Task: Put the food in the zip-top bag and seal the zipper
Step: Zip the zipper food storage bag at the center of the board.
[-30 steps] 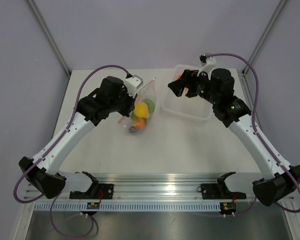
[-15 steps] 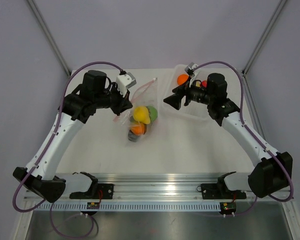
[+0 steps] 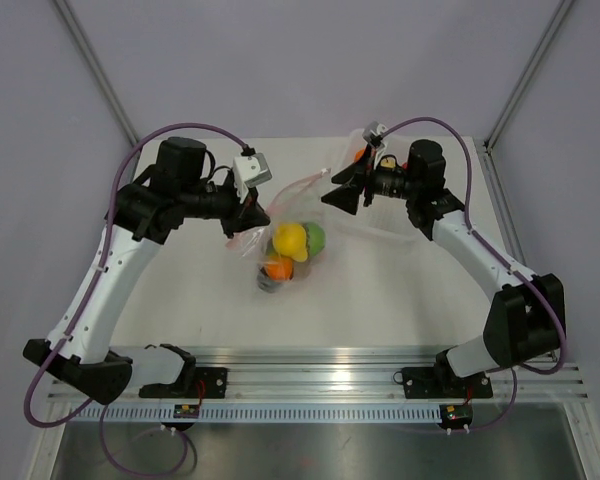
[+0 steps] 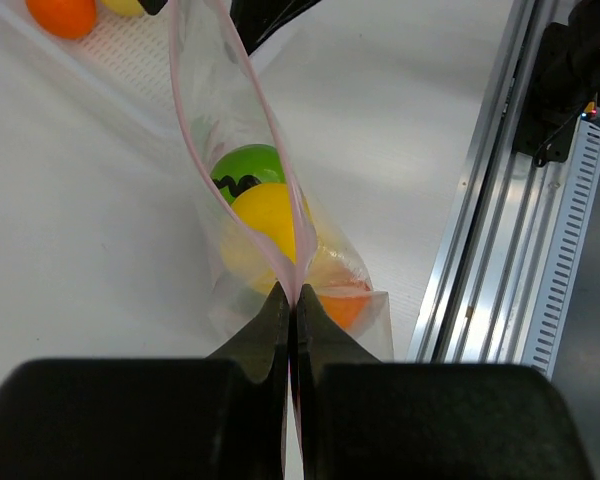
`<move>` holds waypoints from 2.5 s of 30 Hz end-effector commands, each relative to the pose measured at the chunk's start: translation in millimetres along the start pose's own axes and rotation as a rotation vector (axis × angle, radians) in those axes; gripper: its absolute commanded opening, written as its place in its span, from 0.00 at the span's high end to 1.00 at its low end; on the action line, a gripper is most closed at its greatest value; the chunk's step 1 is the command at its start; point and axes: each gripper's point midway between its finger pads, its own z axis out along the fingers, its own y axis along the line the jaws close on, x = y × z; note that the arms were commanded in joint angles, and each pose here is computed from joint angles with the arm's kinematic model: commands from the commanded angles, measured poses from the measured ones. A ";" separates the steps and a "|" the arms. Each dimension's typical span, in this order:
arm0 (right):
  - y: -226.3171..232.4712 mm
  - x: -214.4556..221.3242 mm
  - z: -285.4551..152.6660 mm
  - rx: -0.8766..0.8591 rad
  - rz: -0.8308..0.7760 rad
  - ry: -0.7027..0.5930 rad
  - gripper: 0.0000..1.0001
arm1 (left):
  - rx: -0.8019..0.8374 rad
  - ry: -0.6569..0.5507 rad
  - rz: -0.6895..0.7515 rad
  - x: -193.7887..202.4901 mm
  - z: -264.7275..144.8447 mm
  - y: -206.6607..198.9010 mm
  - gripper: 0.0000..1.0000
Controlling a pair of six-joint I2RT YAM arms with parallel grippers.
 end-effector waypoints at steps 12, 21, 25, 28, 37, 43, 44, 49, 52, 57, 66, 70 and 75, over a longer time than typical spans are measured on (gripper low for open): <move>54.6 -25.0 -4.2 -0.340 -0.026 -0.087 0.63 | 0.056 -0.058 0.042 -19.6 -1.6 -5.2 1.00; 58.9 -24.1 -3.7 -0.366 0.030 -0.112 1.00 | 0.051 -0.054 0.028 -19.1 1.3 -2.1 1.00; 46.3 -23.8 -1.5 -0.269 0.050 -0.114 1.00 | 0.004 -0.060 0.005 -22.5 1.4 6.0 1.00; 25.8 -16.7 -0.4 -0.126 0.037 -0.063 1.00 | -0.162 -0.051 -0.047 -22.9 -3.7 32.1 0.15; 19.7 -10.1 -1.2 -0.094 0.004 0.021 1.00 | -0.307 -0.117 -0.097 -49.0 -12.5 58.0 0.01; 23.4 -11.1 -2.2 -0.074 -0.004 0.018 1.00 | -0.236 -0.089 -0.092 -77.6 34.4 48.2 0.02; 24.5 -11.3 -2.5 -0.074 -0.003 0.019 1.00 | -0.226 -0.086 -0.094 -79.7 38.7 48.3 0.04; 30.2 -15.0 -3.8 -0.091 -0.006 0.017 1.00 | -0.160 -0.093 -0.085 -97.1 54.8 38.4 0.08; 31.1 -14.5 -3.7 -0.099 -0.006 0.018 1.00 | -0.096 -0.068 -0.094 -94.4 70.9 31.4 0.12; 33.0 -12.8 -3.7 -0.107 -0.001 0.023 1.00 | -0.083 -0.059 -0.100 -92.2 84.8 34.3 0.16; 36.9 -13.2 -5.2 -0.121 -0.005 0.023 1.00 | -0.063 -0.039 -0.101 -89.4 102.3 30.5 0.23; 38.6 -15.1 -5.0 -0.128 -0.007 0.020 1.00 | -0.068 -0.027 -0.090 -89.1 110.8 30.0 0.28; 40.7 -14.0 -5.9 -0.137 -0.006 0.023 1.00 | -0.074 -0.020 -0.090 -87.2 116.1 32.0 0.37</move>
